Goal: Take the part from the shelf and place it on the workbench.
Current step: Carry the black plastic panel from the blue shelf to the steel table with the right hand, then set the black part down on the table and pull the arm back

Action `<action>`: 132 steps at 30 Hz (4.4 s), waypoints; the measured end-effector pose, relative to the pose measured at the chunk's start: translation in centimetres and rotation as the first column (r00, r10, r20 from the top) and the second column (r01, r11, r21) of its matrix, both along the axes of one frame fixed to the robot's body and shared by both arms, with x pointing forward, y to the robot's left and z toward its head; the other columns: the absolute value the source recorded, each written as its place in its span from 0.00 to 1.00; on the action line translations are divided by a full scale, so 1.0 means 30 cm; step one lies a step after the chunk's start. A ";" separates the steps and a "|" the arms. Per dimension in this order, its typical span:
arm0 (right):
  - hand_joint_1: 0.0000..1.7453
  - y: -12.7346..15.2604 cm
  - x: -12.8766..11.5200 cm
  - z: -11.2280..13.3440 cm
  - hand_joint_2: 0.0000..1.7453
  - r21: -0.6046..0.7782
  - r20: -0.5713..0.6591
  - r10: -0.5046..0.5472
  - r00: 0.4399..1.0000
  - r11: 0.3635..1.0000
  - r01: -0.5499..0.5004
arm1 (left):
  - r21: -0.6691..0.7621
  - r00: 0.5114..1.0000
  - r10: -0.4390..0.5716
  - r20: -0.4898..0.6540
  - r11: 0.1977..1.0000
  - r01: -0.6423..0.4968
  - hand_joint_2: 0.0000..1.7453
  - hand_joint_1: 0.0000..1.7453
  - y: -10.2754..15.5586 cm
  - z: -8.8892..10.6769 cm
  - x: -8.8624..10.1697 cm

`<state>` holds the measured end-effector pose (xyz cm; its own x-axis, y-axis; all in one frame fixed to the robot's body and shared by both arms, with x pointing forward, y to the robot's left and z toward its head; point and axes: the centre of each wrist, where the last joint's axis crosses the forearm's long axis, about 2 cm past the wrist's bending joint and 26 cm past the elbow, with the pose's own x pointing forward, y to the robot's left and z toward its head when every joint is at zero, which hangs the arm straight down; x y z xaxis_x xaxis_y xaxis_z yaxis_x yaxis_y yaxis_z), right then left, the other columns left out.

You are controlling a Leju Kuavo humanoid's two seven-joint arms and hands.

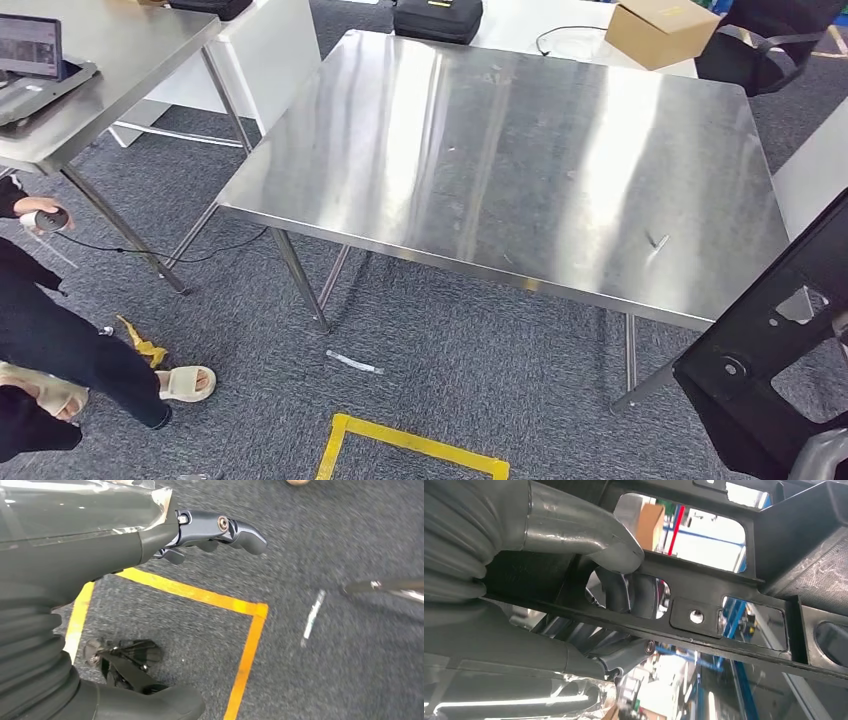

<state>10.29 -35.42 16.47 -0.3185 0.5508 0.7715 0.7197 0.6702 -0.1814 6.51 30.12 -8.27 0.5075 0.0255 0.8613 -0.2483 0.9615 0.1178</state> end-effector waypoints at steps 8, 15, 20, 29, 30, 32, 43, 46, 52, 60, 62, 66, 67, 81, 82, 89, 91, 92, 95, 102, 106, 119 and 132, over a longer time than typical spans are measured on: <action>1.00 -0.008 -0.006 0.010 1.00 -0.020 0.002 0.001 1.000 1.000 -0.001 | 0.004 1.000 0.000 0.011 1.000 0.000 1.00 0.00 0.000 0.005 0.014; 1.00 -0.016 -0.009 0.011 1.00 -0.062 0.012 -0.019 1.000 0.998 0.019 | -0.002 1.000 0.004 0.006 1.000 -0.004 1.00 0.00 -0.005 0.004 0.005; 1.00 -0.016 -0.009 0.011 1.00 -0.053 0.014 -0.026 1.000 0.998 0.027 | 0.000 1.000 0.009 0.012 1.000 -0.009 1.00 0.00 -0.002 0.006 0.009; 1.00 -0.015 -0.008 0.010 1.00 -0.029 0.012 -0.032 0.999 0.999 0.032 | 0.001 1.000 0.001 0.011 1.000 -0.001 1.00 0.00 -0.001 0.007 0.009; 1.00 -0.017 -0.008 0.011 1.00 -0.037 0.013 -0.035 0.999 0.999 0.036 | 0.000 1.000 -0.001 0.011 1.000 0.001 1.00 0.00 -0.002 0.007 0.009; 1.00 -0.020 -0.009 0.012 1.00 -0.051 0.015 -0.044 0.999 0.998 0.044 | -0.003 1.000 -0.006 0.011 1.000 0.006 1.00 0.00 -0.005 0.007 0.009; 1.00 -0.030 -0.009 0.014 1.00 -0.078 0.015 -0.059 0.998 0.995 0.060 | 0.002 1.000 -0.018 0.018 1.000 0.017 1.00 0.00 -0.007 0.009 0.019; 1.00 -0.032 -0.009 0.010 1.00 -0.078 0.009 -0.060 0.998 0.995 0.060 | 0.001 1.000 -0.017 0.017 1.000 0.017 1.00 0.00 -0.008 0.009 0.019; 1.00 -0.032 -0.008 0.003 1.00 -0.078 -0.002 -0.061 0.998 0.995 0.060 | 0.006 1.000 -0.014 0.016 1.000 0.014 1.00 0.00 0.002 0.008 0.015; 1.00 -0.032 -0.008 0.001 1.00 -0.079 -0.006 -0.062 0.998 0.995 0.061 | 0.003 1.000 -0.013 0.022 1.000 0.013 1.00 0.00 -0.002 0.009 0.023; 1.00 -0.032 -0.008 0.001 1.00 -0.078 -0.007 -0.062 0.998 0.995 0.061 | 0.003 1.000 -0.012 0.018 1.000 0.012 1.00 0.00 -0.001 0.008 0.017; 1.00 -0.031 -0.007 0.001 1.00 -0.079 -0.006 -0.062 0.998 0.995 0.061 | 0.005 1.000 -0.009 0.015 1.000 0.009 1.00 0.00 0.003 0.008 0.012; 1.00 -0.031 -0.007 0.000 1.00 -0.078 -0.007 -0.062 0.998 0.995 0.061 | 0.006 1.000 -0.007 0.015 1.000 0.007 1.00 0.00 0.005 0.008 0.012; 1.00 -0.036 -0.008 -0.004 1.00 -0.087 -0.016 -0.061 0.998 0.994 0.059 | 0.000 1.000 -0.003 0.012 1.000 0.003 1.00 0.00 -0.004 0.006 0.008; 1.00 -0.036 -0.009 -0.004 1.00 -0.087 -0.018 -0.061 0.998 0.994 0.060 | 0.000 1.000 -0.003 0.012 1.000 0.003 1.00 0.00 -0.003 0.006 0.008; 1.00 -0.033 -0.017 -0.005 1.00 -0.091 -0.025 -0.068 0.997 0.994 0.065 | 0.000 1.000 -0.005 0.017 1.000 0.005 1.00 0.00 -0.004 0.008 0.017; 1.00 -0.033 -0.018 -0.004 1.00 -0.095 -0.027 -0.069 0.997 0.993 0.066 | -0.001 1.000 -0.005 0.017 1.000 0.005 1.00 0.00 -0.005 0.008 0.018; 1.00 -0.032 -0.018 -0.004 1.00 -0.096 -0.028 -0.070 0.997 0.993 0.067 | -0.001 1.000 -0.005 0.016 1.000 0.005 1.00 0.00 -0.004 0.008 0.017; 1.00 -0.032 -0.018 -0.005 1.00 -0.096 -0.029 -0.070 0.997 0.993 0.067 | -0.001 1.000 -0.005 0.016 1.000 0.005 1.00 0.00 -0.003 0.008 0.017; 1.00 -0.036 -0.022 -0.003 1.00 -0.090 -0.027 -0.065 0.997 0.994 0.063 | -0.001 1.000 -0.007 0.018 1.000 0.007 1.00 0.00 0.001 0.007 0.016; 1.00 -0.041 -0.025 -0.002 1.00 -0.091 -0.026 -0.062 0.998 0.994 0.059 | -0.004 1.000 -0.008 0.026 1.000 0.008 1.00 0.00 -0.002 0.010 0.029; 1.00 -0.045 -0.030 -0.001 1.00 -0.097 -0.024 -0.058 0.998 0.994 0.056 | -0.001 0.999 -0.007 0.031 1.000 0.007 1.00 0.00 -0.002 0.010 0.033; 1.00 -0.053 -0.024 0.002 1.00 -0.102 -0.017 -0.055 0.998 0.993 0.053 | -0.005 1.000 0.000 0.031 1.000 0.001 1.00 0.00 -0.003 0.009 0.029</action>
